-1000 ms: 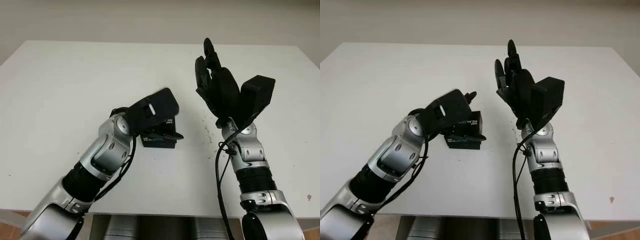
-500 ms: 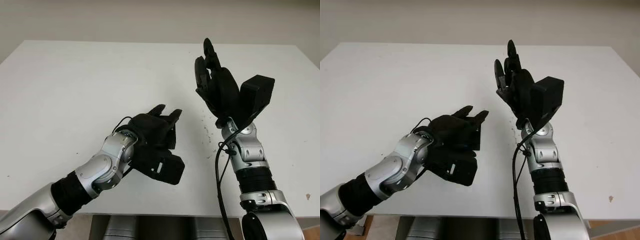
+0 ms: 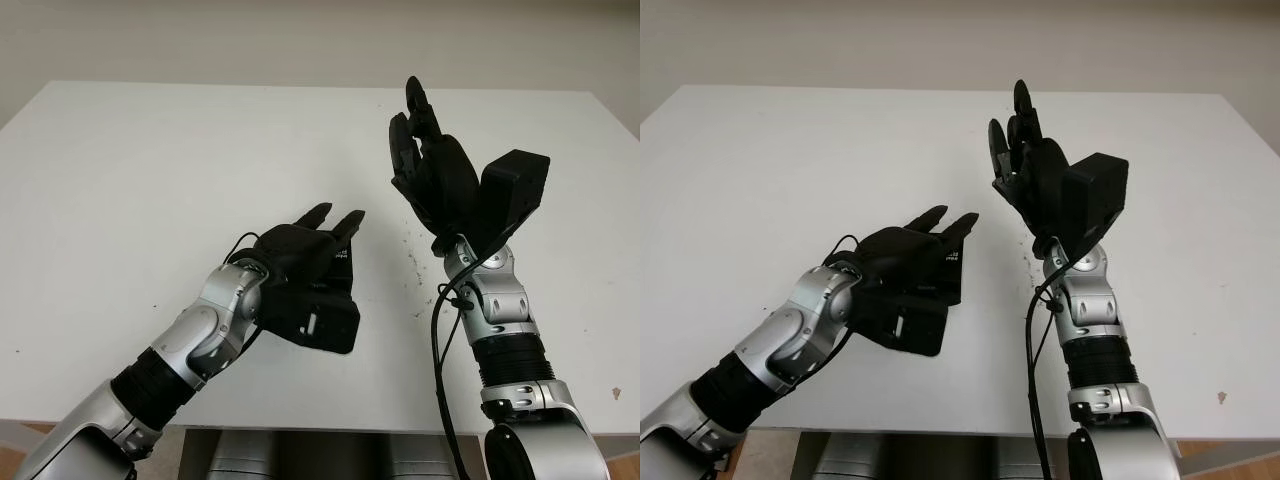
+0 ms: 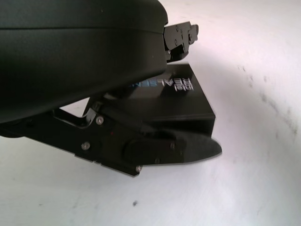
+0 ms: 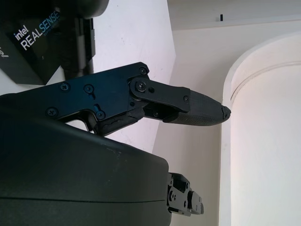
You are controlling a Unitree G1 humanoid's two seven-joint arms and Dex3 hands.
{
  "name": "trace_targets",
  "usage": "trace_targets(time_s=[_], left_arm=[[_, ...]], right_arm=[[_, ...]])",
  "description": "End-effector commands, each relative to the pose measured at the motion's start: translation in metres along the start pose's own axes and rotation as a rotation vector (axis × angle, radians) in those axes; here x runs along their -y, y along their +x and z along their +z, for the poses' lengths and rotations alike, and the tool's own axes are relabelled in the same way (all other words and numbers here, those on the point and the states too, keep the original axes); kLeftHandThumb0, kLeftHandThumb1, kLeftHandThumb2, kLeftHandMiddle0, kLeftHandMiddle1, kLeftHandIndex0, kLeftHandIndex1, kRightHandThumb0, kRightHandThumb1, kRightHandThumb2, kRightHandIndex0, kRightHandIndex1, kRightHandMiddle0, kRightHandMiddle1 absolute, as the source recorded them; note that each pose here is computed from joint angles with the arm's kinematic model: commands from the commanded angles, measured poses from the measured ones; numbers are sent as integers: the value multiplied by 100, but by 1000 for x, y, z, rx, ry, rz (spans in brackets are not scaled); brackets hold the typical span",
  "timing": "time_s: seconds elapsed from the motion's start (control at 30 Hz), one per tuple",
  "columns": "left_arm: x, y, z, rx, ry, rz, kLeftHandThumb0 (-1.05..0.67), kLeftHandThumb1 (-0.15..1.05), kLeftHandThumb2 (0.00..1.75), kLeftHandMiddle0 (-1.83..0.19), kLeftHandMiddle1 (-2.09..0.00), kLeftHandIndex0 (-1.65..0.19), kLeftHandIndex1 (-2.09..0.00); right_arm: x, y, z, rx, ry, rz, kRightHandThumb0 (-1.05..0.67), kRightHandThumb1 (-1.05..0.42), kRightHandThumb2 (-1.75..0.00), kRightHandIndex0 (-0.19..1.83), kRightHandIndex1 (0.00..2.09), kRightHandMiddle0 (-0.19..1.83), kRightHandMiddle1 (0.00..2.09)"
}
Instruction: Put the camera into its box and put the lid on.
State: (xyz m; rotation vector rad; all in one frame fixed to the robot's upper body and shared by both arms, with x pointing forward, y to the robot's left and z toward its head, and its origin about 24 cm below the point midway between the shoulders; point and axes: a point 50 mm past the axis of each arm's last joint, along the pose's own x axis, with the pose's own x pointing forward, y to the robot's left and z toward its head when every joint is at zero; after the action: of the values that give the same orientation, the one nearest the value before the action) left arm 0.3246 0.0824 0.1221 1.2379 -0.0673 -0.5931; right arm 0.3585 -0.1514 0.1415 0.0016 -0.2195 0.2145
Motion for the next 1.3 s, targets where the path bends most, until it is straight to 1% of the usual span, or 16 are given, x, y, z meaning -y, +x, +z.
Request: trace_targets(time_s=[0.0, 0.07, 0.17, 0.27, 0.37, 0.47, 0.57, 0.63, 0.7, 0.8, 0.9, 0.97, 1.03, 1.13, 1.2, 1.27], left_arm=[[-20, 0, -3, 6, -113, 58, -72, 105, 54, 19, 0, 19, 0], [-26, -1, -6, 23, -238, 68, -72, 105, 53, 19, 0, 19, 0], [-36, -7, -11, 49, -414, 63, -73, 105, 49, 19, 0, 19, 0], [-45, -18, -13, 81, -487, 49, -72, 105, 49, 19, 0, 19, 0], [-50, -25, -15, 114, -552, 47, -73, 105, 50, 19, 0, 19, 0], [-59, -36, -20, 145, -638, 78, -74, 105, 54, 19, 0, 19, 0], [-68, -44, -31, 155, -734, 147, -76, 105, 59, 19, 0, 19, 0], [-71, -47, -38, 172, -856, 193, -75, 105, 56, 19, 0, 19, 0], [-74, -49, -44, 171, -909, 236, -72, 105, 56, 19, 0, 19, 0], [-77, -56, -62, 171, -1049, 369, -70, 105, 56, 19, 0, 19, 0], [-79, -56, -74, 188, -1125, 481, -71, 105, 54, 19, 0, 19, 0], [-82, -56, -86, 173, -1134, 558, -72, 105, 54, 19, 0, 19, 0], [-82, -56, -98, 137, -1104, 631, -74, 105, 54, 19, 0, 19, 0], [-80, -53, -109, 115, -1064, 709, -76, 105, 55, 19, 0, 19, 0], [-77, -52, -113, 114, -1059, 738, -77, 105, 56, 19, 0, 19, 0], [-74, -50, -116, 138, -1078, 758, -76, 105, 58, 19, 0, 19, 0]], right_arm=[[3, 4, 10, 33, -20, 2, -69, -105, -63, -19, 2, -19, 0], [3, 4, 10, 32, -21, 0, -70, -105, -64, -19, 1, -19, 0], [3, 4, 10, 33, -22, -2, -69, -105, -64, -19, 2, -19, 0], [4, 4, 10, 29, -34, -1, -70, -105, -64, -19, 2, -19, 0], [5, 4, 10, 29, -38, -1, -70, -105, -63, -19, 2, -19, 0], [6, 4, 10, 28, -42, -2, -69, -105, -64, -19, 2, -19, 0], [7, 4, 8, 27, -39, -8, -69, -105, -64, -19, 2, -19, 1], [7, 4, 8, 27, -36, -7, -69, -105, -63, -19, 2, -19, 1], [7, 5, 7, 27, -35, -6, -69, -105, -63, -19, 2, -19, 0], [7, 4, 6, 29, -20, -12, -68, -105, -65, -19, 1, -19, 0], [8, 4, 5, 30, -16, -19, -68, -105, -66, -19, 1, -19, 0], [8, 5, 5, 30, -17, -19, -68, -105, -66, -19, 0, -19, 0], [9, 5, 4, 29, -20, -20, -68, -105, -68, -19, 0, -19, 0], [10, 5, 4, 24, -25, -28, -69, -105, -70, -19, 0, -19, 0], [10, 5, 3, 20, -14, -37, -69, -105, -69, -19, 0, -19, 0], [10, 5, 2, 15, -7, -42, -69, -105, -69, -19, 0, -19, 0]])
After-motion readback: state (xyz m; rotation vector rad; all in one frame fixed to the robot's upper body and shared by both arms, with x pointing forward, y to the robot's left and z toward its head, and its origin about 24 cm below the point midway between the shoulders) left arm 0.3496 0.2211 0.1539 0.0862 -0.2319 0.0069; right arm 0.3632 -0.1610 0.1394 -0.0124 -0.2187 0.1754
